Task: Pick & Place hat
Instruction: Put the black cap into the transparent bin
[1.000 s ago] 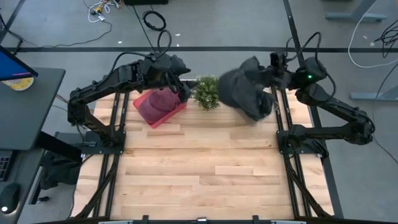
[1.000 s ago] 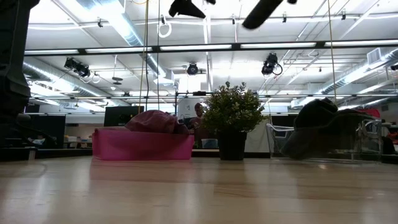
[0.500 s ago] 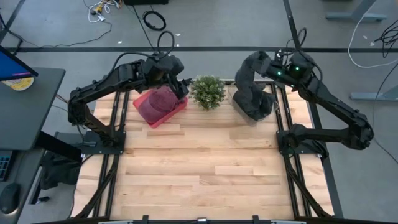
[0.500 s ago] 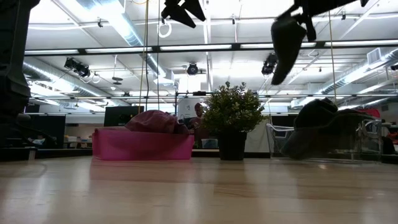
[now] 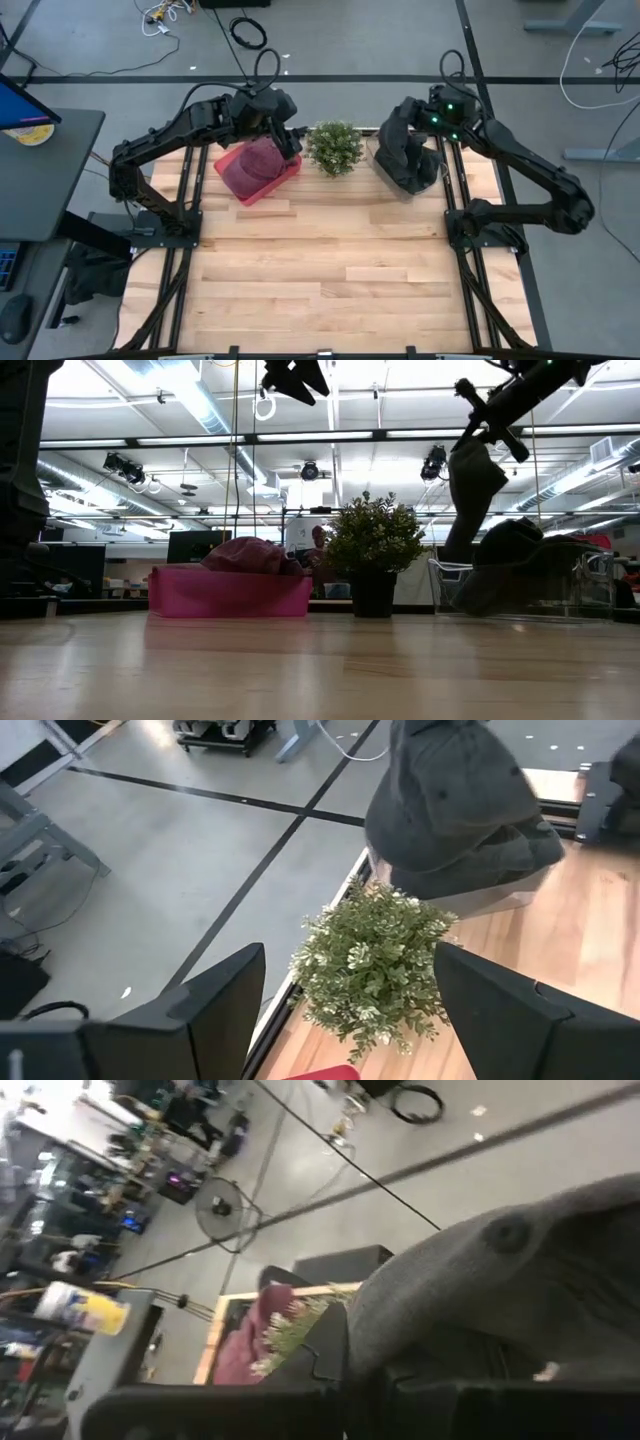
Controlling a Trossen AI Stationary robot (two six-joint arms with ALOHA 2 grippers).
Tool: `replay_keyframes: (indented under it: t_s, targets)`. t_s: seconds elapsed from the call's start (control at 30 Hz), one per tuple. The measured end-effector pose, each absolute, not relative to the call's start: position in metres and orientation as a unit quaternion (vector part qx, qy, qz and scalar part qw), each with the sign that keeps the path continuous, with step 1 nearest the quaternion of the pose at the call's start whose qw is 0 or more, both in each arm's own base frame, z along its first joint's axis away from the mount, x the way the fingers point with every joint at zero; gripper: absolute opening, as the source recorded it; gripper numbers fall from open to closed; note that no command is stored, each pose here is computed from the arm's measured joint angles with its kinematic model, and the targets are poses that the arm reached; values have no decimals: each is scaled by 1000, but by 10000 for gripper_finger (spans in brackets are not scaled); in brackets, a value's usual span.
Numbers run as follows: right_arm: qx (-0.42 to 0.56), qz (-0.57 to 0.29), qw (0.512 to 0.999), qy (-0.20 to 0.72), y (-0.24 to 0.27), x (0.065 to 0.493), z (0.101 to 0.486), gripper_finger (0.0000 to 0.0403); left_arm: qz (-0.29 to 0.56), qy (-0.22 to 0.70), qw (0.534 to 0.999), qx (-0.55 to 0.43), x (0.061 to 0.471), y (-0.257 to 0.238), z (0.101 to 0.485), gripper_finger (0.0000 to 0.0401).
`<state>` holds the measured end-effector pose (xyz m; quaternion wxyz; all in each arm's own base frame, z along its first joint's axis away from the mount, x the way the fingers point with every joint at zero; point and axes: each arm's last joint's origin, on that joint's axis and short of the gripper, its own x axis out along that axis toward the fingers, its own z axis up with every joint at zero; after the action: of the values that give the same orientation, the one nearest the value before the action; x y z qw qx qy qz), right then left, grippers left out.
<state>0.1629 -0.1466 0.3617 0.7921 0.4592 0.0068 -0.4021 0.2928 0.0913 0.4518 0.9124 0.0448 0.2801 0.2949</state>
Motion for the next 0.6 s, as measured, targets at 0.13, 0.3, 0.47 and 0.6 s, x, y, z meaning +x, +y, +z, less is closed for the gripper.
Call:
replay_keyframes:
  t_s: [0.13,0.3,0.47,0.6]
  targets:
    - [480,-417,772,31,-150,166,352,10,284,281,916,45,293,91,452,291]
    - [488,-434,756,52,-152,171,344,10,282,282,916,46,293,91,452,291]
    - [489,-447,745,73,-149,171,339,10,277,287,915,62,293,91,452,291]
    - [485,-470,730,102,-145,168,333,10,277,287,914,65,293,91,452,291]
